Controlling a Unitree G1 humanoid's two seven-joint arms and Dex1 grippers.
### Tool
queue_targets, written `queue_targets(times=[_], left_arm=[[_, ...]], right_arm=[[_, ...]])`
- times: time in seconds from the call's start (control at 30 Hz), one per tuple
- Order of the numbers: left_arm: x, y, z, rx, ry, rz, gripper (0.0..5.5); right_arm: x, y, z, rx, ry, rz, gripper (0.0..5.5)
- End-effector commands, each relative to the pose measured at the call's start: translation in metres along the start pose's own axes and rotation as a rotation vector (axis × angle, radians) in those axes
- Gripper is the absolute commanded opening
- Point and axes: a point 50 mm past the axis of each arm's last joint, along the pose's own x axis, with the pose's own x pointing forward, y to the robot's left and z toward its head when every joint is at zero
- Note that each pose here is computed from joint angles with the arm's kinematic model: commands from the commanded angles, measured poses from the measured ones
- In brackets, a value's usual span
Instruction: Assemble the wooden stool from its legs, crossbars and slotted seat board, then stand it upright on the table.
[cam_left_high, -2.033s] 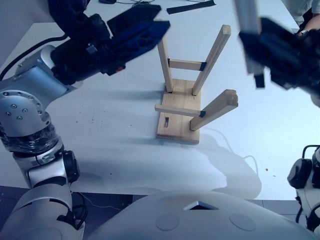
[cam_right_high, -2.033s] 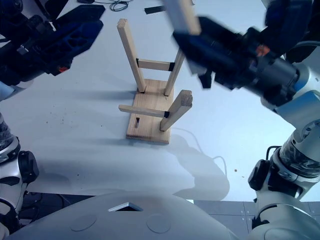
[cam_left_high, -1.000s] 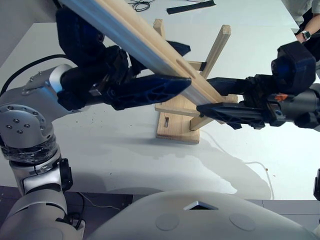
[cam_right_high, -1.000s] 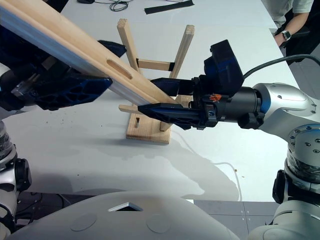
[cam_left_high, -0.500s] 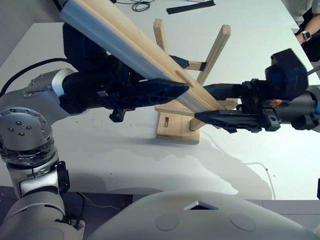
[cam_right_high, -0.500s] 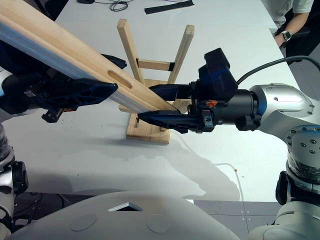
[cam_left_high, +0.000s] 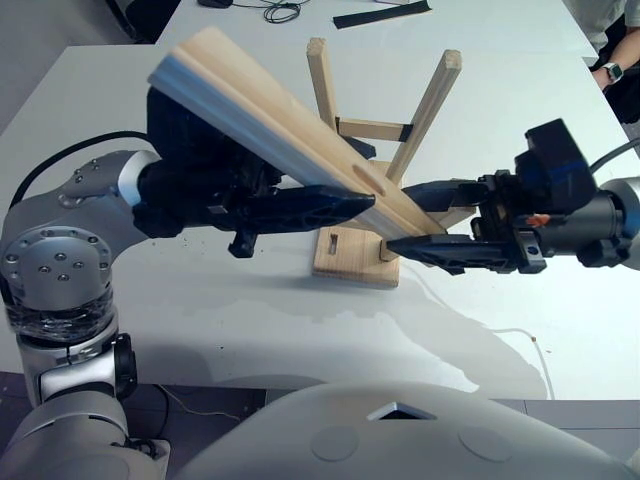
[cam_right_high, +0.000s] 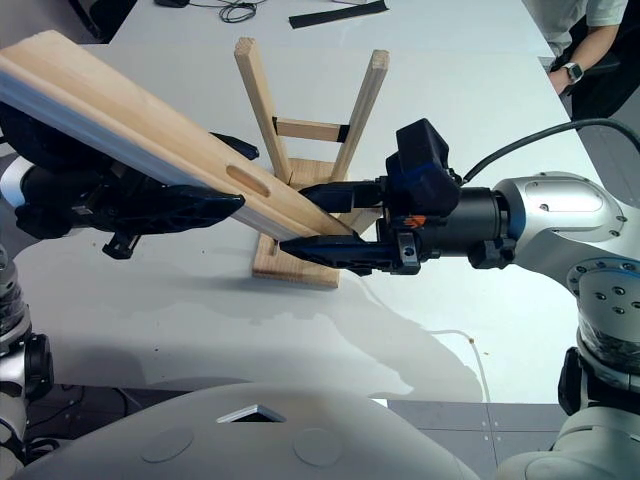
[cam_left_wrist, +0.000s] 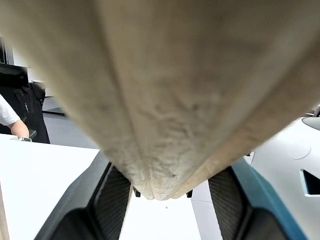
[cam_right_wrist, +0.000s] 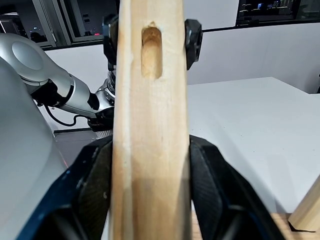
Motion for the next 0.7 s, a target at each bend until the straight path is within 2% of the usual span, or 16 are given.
queue_targets(times=[0.03, 0.23, 0.33, 0.5, 0.6, 0.7], left_arm=[[-0.005, 0.003, 0.007, 0.005, -0.006, 0.024, 2.06], [-0.018, -0.004, 0.029, 0.031, -0.04, 0.031, 2.06], [-0.03, -0.009, 0.048, 0.068, -0.053, 0.064, 2.06], [-0.059, -0.002, 0.1, 0.168, -0.081, 0.23, 2.06], [-0.074, 0.0, 0.109, 0.237, 0.004, 0.302, 2.06], [-0.09, 0.007, 0.1, 0.282, 0.144, 0.365, 2.06]], right_arm=[[-0.003, -0.003, -0.002, -0.012, 0.03, -0.04, 2.86], [-0.01, -0.001, 0.0, -0.006, 0.033, -0.064, 3.65], [-0.02, -0.002, 0.013, -0.003, -0.037, -0.094, 3.65], [-0.051, -0.005, 0.041, 0.054, -0.242, -0.176, 3.65], [-0.069, -0.008, 0.04, 0.078, -0.249, -0.268, 3.65], [-0.084, -0.01, 0.029, 0.1, -0.201, -0.349, 3.65]])
